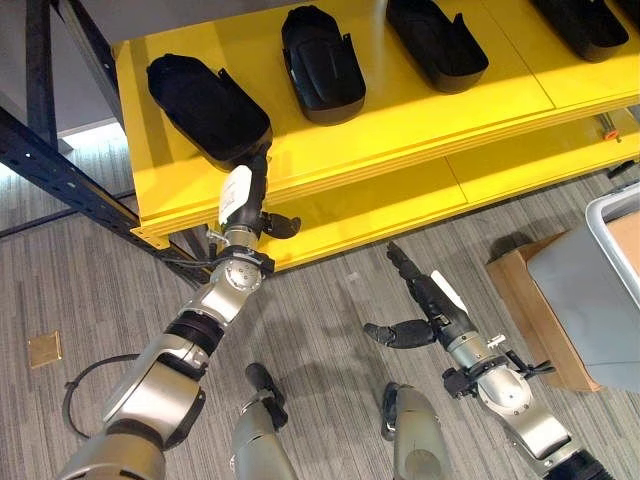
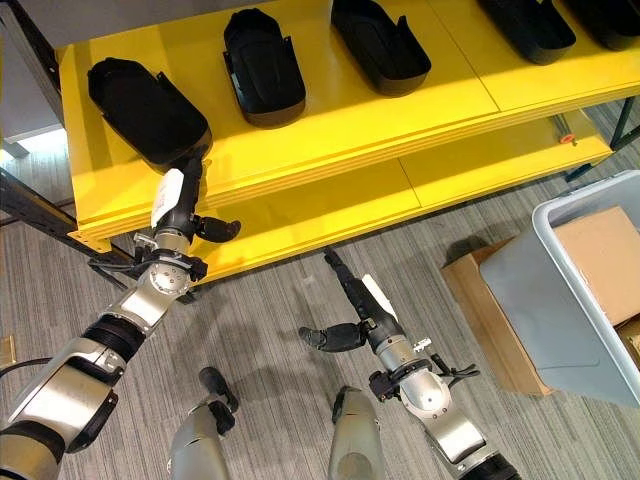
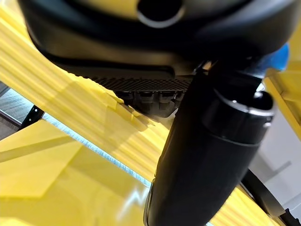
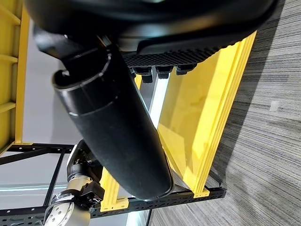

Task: Move parts from the plastic box to the shelf.

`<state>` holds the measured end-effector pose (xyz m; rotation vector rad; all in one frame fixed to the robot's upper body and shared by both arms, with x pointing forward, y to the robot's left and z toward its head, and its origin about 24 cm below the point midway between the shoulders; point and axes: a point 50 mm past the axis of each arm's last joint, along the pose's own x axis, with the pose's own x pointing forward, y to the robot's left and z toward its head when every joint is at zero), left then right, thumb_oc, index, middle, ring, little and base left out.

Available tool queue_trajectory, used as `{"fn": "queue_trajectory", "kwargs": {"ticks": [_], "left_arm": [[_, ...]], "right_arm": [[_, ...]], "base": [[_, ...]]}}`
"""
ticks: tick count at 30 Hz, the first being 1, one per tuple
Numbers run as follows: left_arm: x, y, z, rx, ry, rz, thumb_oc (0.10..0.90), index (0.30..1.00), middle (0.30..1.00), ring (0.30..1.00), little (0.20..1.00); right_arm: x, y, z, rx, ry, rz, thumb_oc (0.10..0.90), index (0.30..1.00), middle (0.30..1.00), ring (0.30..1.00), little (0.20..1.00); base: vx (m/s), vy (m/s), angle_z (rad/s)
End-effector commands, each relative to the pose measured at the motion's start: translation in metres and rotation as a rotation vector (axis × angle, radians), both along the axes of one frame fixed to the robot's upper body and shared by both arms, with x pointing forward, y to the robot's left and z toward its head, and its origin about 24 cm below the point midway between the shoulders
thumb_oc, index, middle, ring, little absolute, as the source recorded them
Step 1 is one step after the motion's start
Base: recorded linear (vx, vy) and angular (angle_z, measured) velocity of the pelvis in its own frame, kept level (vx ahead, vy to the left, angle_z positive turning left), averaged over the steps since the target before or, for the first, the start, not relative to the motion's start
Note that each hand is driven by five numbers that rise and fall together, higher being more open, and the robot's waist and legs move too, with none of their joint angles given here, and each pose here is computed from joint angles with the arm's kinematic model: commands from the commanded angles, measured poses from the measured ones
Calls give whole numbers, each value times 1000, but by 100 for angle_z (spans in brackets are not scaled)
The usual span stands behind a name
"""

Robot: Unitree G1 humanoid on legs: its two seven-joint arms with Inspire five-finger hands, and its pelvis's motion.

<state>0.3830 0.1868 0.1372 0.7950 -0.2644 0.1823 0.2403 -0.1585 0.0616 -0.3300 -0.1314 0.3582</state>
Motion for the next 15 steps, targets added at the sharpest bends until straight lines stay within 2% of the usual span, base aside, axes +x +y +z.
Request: {"fn": "queue_trajectory", "kwargs": {"ticks": [1,15], "left_arm": [[9,5,76,25,-255,-2,900,1000,1000,1000,1000],[10,35,77,22,-232,102,900,1000,1000,1000,1000]], "right_arm": [[6,1,52,97,-251,51,900,1000,1000,1000,1000],[0,-1,48,108,-233,64,900,1000,1000,1000,1000]], "base": [[0,0,0],[0,0,0]]}}
